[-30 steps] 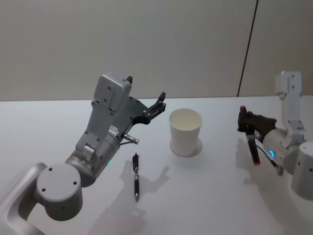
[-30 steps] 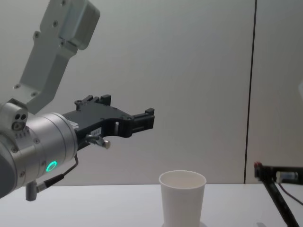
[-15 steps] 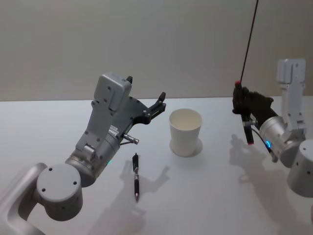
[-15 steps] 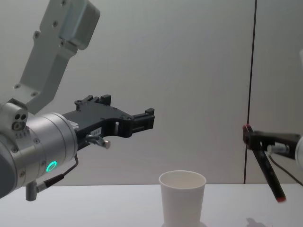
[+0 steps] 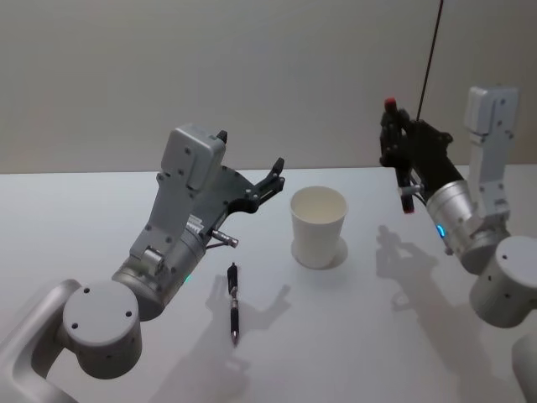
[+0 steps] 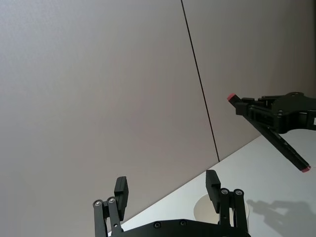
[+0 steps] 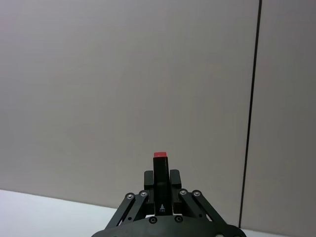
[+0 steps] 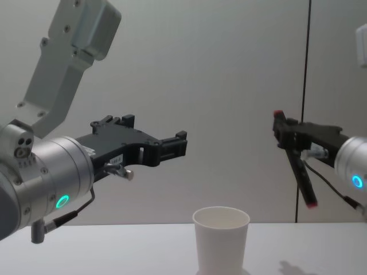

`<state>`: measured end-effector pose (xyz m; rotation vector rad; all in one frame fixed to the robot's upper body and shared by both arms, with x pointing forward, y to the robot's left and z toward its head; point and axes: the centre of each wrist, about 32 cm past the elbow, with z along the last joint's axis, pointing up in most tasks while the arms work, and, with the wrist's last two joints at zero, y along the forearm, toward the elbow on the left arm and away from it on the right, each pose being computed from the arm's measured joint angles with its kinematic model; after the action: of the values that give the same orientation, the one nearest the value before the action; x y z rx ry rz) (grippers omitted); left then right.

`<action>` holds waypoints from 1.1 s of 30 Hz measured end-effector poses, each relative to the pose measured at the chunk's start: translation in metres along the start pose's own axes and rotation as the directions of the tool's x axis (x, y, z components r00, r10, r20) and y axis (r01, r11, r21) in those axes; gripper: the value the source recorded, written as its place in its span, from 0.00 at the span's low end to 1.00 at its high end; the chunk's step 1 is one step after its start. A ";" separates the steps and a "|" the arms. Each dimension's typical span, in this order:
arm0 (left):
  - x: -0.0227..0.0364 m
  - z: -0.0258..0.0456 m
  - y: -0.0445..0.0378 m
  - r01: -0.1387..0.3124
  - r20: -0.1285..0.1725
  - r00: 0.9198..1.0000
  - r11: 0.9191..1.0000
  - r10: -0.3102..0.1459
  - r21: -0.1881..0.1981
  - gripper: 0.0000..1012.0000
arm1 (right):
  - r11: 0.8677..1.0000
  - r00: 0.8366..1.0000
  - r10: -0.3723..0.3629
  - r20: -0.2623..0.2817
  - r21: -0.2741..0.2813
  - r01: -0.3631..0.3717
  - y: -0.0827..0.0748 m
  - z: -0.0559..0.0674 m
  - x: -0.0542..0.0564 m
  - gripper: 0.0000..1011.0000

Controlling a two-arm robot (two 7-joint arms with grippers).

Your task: Place the pen into the pen holder.

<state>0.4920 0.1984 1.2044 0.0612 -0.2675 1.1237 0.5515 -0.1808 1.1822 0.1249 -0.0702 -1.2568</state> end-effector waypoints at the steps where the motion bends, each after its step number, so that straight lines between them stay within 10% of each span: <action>1: 0.0000 0.0000 0.0000 0.000 0.000 1.000 1.000 0.000 0.000 0.99 | 1.000 1.000 0.004 0.002 0.012 -0.004 0.001 -0.001 -0.001 0.17; 33: 0.0000 0.0000 0.0000 0.000 0.000 1.000 1.000 0.000 0.000 0.99 | 0.972 0.993 0.115 0.027 0.205 -0.119 0.030 -0.043 -0.018 0.17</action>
<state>0.4920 0.1984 1.2044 0.0612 -0.2676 1.1237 0.5794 -0.1521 1.1440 0.2870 -0.2186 -1.1304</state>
